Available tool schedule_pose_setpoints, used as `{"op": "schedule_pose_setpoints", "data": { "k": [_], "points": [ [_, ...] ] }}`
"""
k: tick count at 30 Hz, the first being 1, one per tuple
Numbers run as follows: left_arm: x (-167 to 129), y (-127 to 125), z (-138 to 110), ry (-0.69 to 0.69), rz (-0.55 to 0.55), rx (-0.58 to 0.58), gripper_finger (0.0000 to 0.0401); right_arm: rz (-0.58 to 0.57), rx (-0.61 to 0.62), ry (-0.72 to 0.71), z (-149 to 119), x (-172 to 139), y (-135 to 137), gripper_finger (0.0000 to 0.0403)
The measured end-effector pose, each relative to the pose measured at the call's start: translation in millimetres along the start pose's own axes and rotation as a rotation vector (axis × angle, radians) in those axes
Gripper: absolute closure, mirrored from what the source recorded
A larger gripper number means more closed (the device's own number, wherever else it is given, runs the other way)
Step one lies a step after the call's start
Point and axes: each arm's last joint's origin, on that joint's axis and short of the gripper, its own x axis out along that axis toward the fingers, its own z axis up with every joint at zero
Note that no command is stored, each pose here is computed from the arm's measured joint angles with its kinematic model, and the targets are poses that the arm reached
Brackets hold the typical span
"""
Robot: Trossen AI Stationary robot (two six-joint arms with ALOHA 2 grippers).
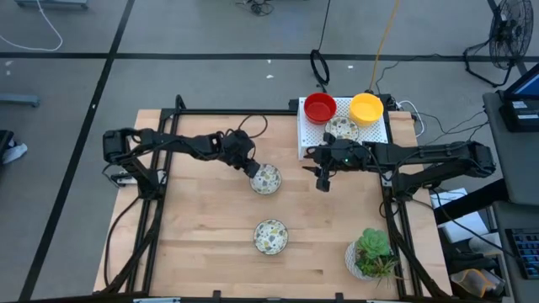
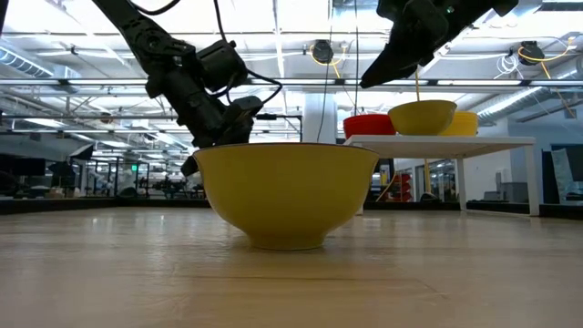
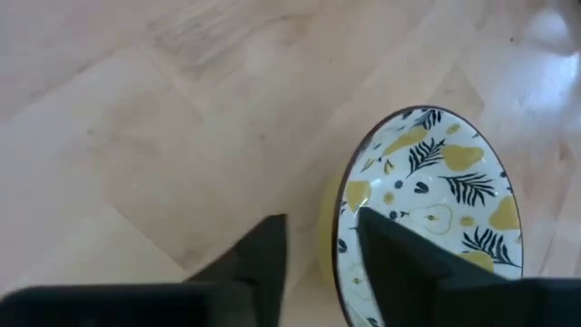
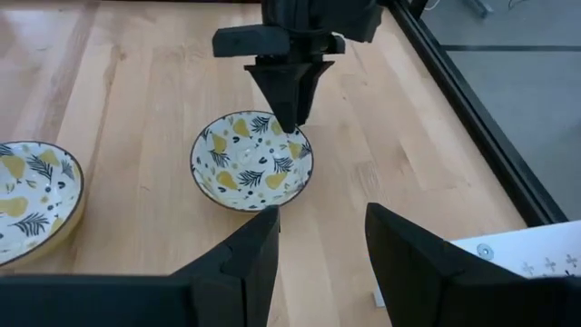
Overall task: Pick & Place Mini bowls
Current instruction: Stack the white patterned bowl on top of the white patterned bowl on the shelf
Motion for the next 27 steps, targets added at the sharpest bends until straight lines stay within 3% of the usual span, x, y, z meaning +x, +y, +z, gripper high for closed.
{"op": "schedule_pose_setpoints", "data": {
  "k": [6,11,17,21,27],
  "points": [
    [-1.4,4.1,3.0,0.029,-0.052,0.026,0.018,0.048,-0.068,0.051,-5.0,16.5,4.8,0.0248],
    [-6.8,8.1,8.8,0.027,-0.102,0.08,0.0149,0.062,-0.186,0.066,-11.5,53.9,11.5,0.0248],
    [-16.7,14.3,17.1,-0.031,-0.071,0.078,0.0156,0.084,-0.335,0.142,-28.9,88.2,17.5,0.0248],
    [-28.7,14.6,23.3,-0.076,-0.08,0.071,0.0173,0.18,-0.446,0.164,-38.5,100.3,27.6,0.0248],
    [-58.6,7.6,31.1,-0.171,-0.118,0.084,0.02,0.21,-0.527,0.029,-39.0,122.0,49.6,0.0248]
  ]
}}
